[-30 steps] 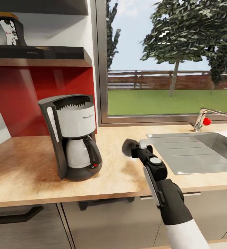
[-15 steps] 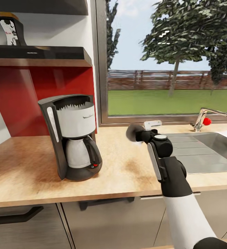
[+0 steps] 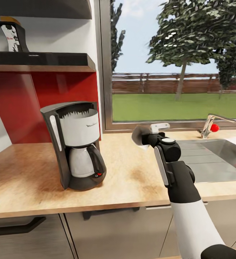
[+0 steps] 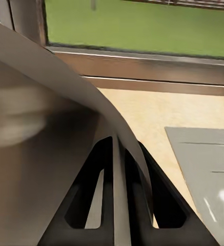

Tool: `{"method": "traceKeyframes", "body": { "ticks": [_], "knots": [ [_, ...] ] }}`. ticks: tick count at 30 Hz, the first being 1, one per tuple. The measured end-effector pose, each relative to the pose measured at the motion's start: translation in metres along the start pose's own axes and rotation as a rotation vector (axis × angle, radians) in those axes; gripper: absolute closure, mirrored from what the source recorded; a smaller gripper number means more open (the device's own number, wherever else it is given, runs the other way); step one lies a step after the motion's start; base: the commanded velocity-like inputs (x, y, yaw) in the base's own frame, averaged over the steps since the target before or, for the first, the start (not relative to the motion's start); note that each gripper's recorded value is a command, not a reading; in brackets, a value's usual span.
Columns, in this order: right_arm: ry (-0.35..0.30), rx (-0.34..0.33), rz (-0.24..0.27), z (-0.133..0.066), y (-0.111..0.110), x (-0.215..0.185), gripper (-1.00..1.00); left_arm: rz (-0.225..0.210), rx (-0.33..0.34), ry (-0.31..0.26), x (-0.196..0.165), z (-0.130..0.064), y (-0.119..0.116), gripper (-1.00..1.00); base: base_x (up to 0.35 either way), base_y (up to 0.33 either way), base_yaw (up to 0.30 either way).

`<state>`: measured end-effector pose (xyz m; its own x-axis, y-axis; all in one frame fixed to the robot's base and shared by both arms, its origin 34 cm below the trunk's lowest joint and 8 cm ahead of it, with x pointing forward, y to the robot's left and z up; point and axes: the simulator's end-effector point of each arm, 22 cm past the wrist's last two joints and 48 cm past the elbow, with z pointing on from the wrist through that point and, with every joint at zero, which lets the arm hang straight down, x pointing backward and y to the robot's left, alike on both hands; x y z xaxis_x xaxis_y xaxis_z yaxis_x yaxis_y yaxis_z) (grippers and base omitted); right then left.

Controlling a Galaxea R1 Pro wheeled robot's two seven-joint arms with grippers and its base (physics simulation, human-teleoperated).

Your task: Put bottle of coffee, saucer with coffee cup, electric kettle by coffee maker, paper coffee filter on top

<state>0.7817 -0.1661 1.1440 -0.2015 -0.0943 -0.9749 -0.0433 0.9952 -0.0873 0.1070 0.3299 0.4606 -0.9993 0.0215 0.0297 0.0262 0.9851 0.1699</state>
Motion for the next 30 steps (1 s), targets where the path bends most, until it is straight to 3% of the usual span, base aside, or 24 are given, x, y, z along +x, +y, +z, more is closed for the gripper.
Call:
{"method": "traceKeyframes", "body": {
  "ticks": [10,17,26,30],
  "knots": [
    [0.019,0.044,0.09,0.001,-0.035,-0.008,1.0,-0.001,0.002,0.001,0.0,-0.016,0.002,-1.0,0.0,0.0,0.0],
    [0.029,0.045,0.095,-0.001,-0.037,-0.012,1.0,-0.001,0.006,0.002,0.0,-0.027,0.002,-1.0,0.0,0.0,0.0],
    [0.087,0.037,0.096,-0.004,-0.032,0.011,1.0,0.004,0.0,0.074,0.017,-0.041,0.006,-1.0,0.0,0.0,0.0],
    [0.096,0.004,0.117,-0.005,-0.024,0.011,1.0,0.005,0.003,0.087,0.02,-0.047,0.004,-1.0,0.0,0.0,0.0]
  ]
}}
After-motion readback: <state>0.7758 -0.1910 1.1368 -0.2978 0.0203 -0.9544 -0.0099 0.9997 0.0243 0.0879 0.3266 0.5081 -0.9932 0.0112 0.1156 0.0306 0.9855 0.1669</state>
